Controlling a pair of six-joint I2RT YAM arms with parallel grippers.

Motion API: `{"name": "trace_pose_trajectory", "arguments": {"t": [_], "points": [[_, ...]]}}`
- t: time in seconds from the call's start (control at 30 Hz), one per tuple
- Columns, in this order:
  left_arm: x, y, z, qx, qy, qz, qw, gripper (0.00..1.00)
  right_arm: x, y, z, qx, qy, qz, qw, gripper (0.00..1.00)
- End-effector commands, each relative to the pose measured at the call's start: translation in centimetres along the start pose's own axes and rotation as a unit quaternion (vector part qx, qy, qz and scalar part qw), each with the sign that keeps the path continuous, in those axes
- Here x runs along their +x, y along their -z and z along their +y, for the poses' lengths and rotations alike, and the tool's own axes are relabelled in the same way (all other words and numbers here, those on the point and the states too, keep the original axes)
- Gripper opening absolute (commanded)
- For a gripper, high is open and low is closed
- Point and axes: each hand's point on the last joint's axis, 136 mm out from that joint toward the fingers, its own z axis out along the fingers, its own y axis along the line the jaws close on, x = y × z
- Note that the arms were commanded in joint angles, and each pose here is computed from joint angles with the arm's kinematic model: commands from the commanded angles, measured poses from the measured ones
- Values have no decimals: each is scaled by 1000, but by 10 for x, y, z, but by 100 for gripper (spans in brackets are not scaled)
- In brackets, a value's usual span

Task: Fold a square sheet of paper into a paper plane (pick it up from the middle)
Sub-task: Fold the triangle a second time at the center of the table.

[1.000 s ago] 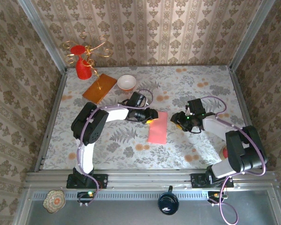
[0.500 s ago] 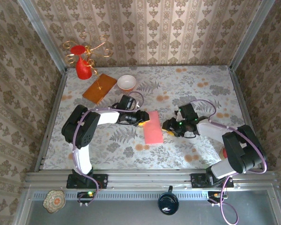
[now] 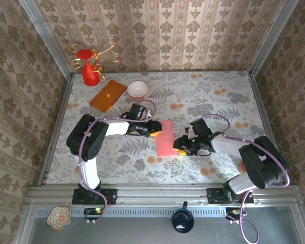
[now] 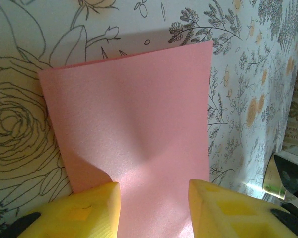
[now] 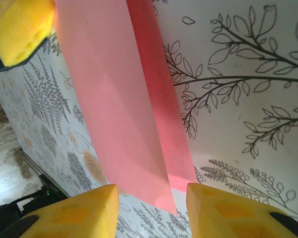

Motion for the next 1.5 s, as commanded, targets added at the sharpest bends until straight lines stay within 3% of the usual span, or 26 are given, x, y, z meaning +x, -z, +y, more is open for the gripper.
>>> {"name": "trace_pose_trajectory", "arguments": {"t": [0.0,0.23,0.63,0.9,1.1,1.47], "points": [[24,-9,43,-60,46,36,997,42,1,-6,11,-27,7,15,1000,40],[24,-9,42,-60,45,37,996,42,0,-7,18,-49,12,15,999,35],[20,-7,34,-53,36,33,997,42,1,-5,8,-27,8,5,1000,28],[17,-5,24,-42,27,29,998,42,4,-3,6,-21,5,7,1000,14],[-4,15,-7,-19,-10,-14,1000,42,11,1,-5,6,-7,14,1000,1],[-11,-2,0,-9,-4,-1,1000,40,8,3,4,3,-14,16,1000,0]]}}
